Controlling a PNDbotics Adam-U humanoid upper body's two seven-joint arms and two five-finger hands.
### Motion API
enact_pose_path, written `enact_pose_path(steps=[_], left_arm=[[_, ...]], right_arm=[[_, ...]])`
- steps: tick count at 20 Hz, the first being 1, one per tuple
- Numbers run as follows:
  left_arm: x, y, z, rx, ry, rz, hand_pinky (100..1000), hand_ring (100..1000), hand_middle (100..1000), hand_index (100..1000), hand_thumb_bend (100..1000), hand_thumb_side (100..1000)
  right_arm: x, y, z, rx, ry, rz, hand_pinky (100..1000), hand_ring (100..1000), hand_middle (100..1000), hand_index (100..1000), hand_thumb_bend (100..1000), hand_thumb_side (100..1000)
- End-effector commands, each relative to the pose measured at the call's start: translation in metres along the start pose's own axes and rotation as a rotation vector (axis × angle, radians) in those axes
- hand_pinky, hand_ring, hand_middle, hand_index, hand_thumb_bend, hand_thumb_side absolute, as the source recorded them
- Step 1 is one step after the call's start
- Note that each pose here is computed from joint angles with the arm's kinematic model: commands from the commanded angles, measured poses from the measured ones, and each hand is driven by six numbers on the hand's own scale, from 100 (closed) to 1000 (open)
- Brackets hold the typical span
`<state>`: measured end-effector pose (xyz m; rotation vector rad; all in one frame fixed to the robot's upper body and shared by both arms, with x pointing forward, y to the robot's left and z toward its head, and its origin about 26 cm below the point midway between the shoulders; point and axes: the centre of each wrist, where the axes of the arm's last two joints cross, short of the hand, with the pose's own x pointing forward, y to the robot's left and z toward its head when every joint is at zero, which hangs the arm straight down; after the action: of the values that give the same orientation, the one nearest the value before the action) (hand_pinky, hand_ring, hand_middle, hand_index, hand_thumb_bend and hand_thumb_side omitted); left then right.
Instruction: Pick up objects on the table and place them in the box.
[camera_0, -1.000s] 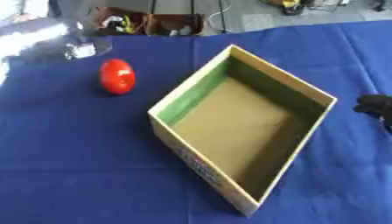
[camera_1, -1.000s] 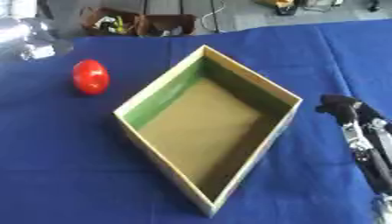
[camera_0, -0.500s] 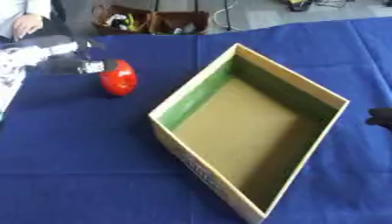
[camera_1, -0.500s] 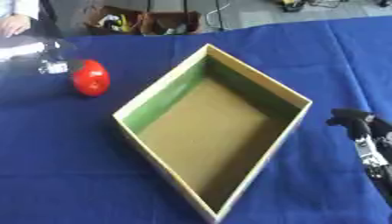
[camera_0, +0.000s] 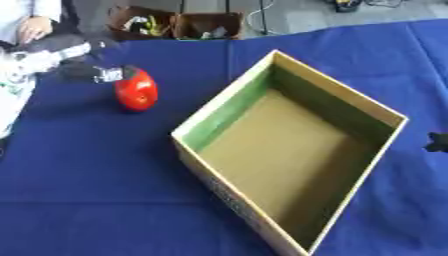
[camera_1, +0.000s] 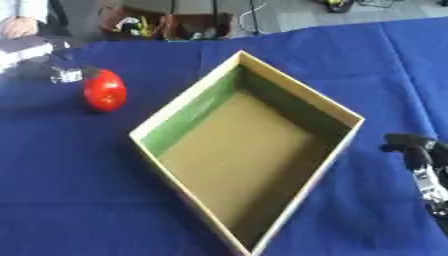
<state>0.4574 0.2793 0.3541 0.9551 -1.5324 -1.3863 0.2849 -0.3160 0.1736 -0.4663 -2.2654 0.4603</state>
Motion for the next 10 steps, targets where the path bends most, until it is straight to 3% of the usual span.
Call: enact_pose_path(steps=[1,10], left_arm=[[-0.006,0.0239,0.0109,0.052,0.007,-0.028,829,889,967,1000,596,933],[-0.0058,0.0195,0.0061,-0.016,-0.014,-0.001,797,861,962,1000,579,954]], right_arm=[[0.0043,-0.0047,-0.0023,0.013,-0.019,0.034,890,863,625,768,100,876],[0.005,-0.0045,-0.0037,0.009,-0.025,0.047,890,866,627,764,100,880]])
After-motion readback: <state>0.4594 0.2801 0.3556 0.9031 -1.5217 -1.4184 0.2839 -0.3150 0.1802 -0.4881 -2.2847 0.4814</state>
